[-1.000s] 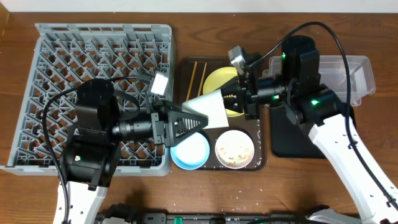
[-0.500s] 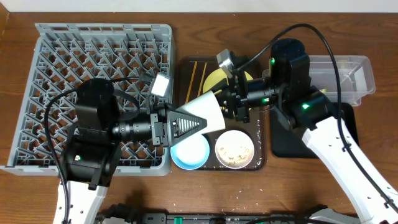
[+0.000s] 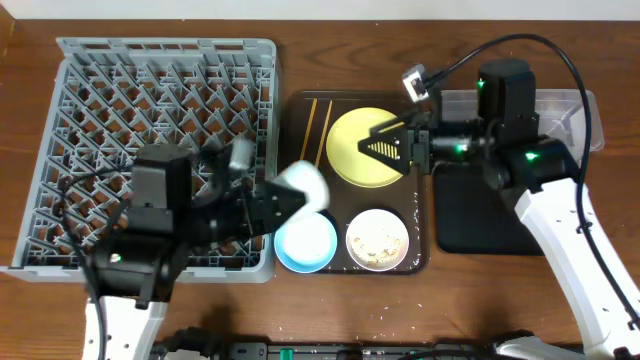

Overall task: Sort waste into correct bins and load items into the dishwasher
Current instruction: 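Grasp the cup with the left gripper and release the right gripper, then move the held cup with the left gripper over the dish rack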

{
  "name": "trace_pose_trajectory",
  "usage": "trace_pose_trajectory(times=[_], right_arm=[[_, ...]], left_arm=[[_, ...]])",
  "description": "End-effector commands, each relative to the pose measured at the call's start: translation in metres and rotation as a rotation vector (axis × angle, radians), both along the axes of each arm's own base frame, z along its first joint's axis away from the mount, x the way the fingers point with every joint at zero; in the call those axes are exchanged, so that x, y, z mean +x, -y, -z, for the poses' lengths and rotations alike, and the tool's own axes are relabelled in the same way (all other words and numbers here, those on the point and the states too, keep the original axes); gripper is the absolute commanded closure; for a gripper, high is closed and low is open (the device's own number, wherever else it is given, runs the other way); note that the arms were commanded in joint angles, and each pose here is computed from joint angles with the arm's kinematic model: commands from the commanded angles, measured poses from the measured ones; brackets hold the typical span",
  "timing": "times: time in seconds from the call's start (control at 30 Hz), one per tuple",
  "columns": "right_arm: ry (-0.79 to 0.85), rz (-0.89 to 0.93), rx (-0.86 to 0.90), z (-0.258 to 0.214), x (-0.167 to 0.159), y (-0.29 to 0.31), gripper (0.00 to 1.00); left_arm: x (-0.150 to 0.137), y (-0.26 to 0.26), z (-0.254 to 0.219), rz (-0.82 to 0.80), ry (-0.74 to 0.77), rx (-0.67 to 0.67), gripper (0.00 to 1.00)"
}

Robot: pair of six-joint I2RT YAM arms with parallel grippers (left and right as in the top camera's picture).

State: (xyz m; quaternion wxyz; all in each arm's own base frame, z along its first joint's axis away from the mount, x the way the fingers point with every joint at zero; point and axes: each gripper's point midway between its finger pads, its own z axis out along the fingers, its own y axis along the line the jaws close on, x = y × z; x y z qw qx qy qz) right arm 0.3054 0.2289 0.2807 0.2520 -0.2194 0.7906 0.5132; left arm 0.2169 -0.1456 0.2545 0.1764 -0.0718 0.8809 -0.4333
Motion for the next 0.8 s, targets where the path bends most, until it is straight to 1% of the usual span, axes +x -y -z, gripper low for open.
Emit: trace_pose_trajectory(times=[0.0, 0.03, 0.07, 0.1, 0.17, 0.27, 0.4, 0.47, 0.57, 0.77], right_arm=[[-0.031, 0.13, -0.182, 0.033, 0.011, 0.017, 0.38], [-0.05, 0.149, -0.233, 0.043, 0.009, 0.021, 0.38], [-0.059, 0.159, -0.265, 0.048, 0.008, 0.023, 0.38], [-0.058, 0.155, -0.301, 0.054, 0.005, 0.024, 0.38], [-0.058, 0.154, -0.318, 0.057, 0.003, 0.023, 0.38], [-0.052, 0.154, -0.335, 0.059, 0.002, 0.02, 0.38], [-0.051, 0.147, -0.335, 0.059, 0.001, 0.018, 0.37], [-0.055, 0.146, -0.338, 0.059, 0.0, 0.018, 0.37], [-0.055, 0.146, -0.338, 0.059, 0.0, 0.018, 0.36], [-0.053, 0.154, -0.346, 0.06, 0.001, 0.02, 0.35]], left_arm=[[0.018, -0.104, 0.004, -0.411, 0.036, 0.464, 0.45], [0.01, -0.136, 0.002, -0.519, 0.001, 0.585, 0.45], [0.004, -0.154, -0.001, -0.584, -0.022, 0.652, 0.45], [-0.007, -0.183, -0.003, -0.699, -0.072, 0.735, 0.45], [-0.017, -0.204, 0.0, -0.786, -0.129, 0.773, 0.45], [-0.024, -0.224, 0.012, -0.858, -0.229, 0.781, 0.45], [-0.03, -0.243, 0.033, -0.889, -0.376, 0.8, 0.45], [-0.028, -0.251, 0.044, -0.896, -0.451, 0.786, 0.47], [-0.021, -0.248, 0.055, -0.865, -0.499, 0.748, 0.49], [-0.007, -0.228, 0.074, -0.718, -0.547, 0.685, 0.51]])
